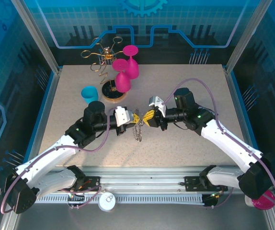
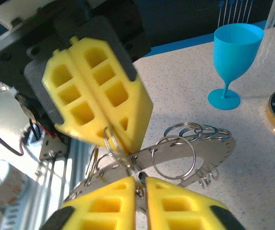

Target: Put the keys on the keyring

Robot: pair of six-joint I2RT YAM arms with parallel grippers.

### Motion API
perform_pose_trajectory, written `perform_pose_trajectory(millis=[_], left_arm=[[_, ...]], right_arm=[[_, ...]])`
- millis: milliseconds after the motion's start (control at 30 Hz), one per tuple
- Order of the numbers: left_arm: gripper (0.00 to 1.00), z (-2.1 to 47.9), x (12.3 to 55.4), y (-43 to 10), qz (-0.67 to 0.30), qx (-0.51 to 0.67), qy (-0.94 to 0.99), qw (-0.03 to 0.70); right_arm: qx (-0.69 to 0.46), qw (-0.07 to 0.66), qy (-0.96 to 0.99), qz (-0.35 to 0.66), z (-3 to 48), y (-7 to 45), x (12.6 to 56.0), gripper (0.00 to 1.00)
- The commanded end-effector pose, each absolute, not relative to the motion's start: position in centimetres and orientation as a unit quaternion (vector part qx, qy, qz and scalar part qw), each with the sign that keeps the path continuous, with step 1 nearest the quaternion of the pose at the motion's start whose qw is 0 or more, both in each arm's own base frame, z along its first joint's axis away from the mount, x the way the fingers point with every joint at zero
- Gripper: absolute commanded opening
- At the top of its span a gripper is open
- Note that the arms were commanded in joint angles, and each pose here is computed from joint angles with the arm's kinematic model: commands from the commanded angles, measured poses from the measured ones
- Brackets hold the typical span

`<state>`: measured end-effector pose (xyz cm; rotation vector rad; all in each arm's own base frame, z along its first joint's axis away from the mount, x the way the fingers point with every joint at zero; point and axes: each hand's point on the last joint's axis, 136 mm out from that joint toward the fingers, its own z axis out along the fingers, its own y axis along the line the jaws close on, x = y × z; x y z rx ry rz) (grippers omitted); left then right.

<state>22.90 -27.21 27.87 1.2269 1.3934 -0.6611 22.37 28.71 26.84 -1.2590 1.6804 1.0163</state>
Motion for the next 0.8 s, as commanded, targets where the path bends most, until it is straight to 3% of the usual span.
perform_pose_trajectory(millis=[0, 267, 667, 767], left_arm=[[0.00, 30.3, 21.8, -27.6, -0.305, 0.521, 0.549, 0.578], [0.00, 30.1, 21.9, -27.8, -0.315, 0.517, 0.552, 0.574], [0.00, 30.3, 22.1, -28.1, -0.326, 0.510, 0.553, 0.572], [0.00, 30.2, 22.2, -28.2, -0.330, 0.508, 0.555, 0.570]], right_arm=[[-0.505, 0.420, 0.634, 0.407, 28.7, 28.8, 22.2, 0.25], [-0.532, 0.446, 0.598, 0.401, 29.7, 29.0, 21.6, 0.28], [-0.546, 0.447, 0.578, 0.410, 30.3, 30.0, 21.4, 0.21], [-0.548, 0.448, 0.574, 0.411, 30.5, 30.1, 21.4, 0.15]])
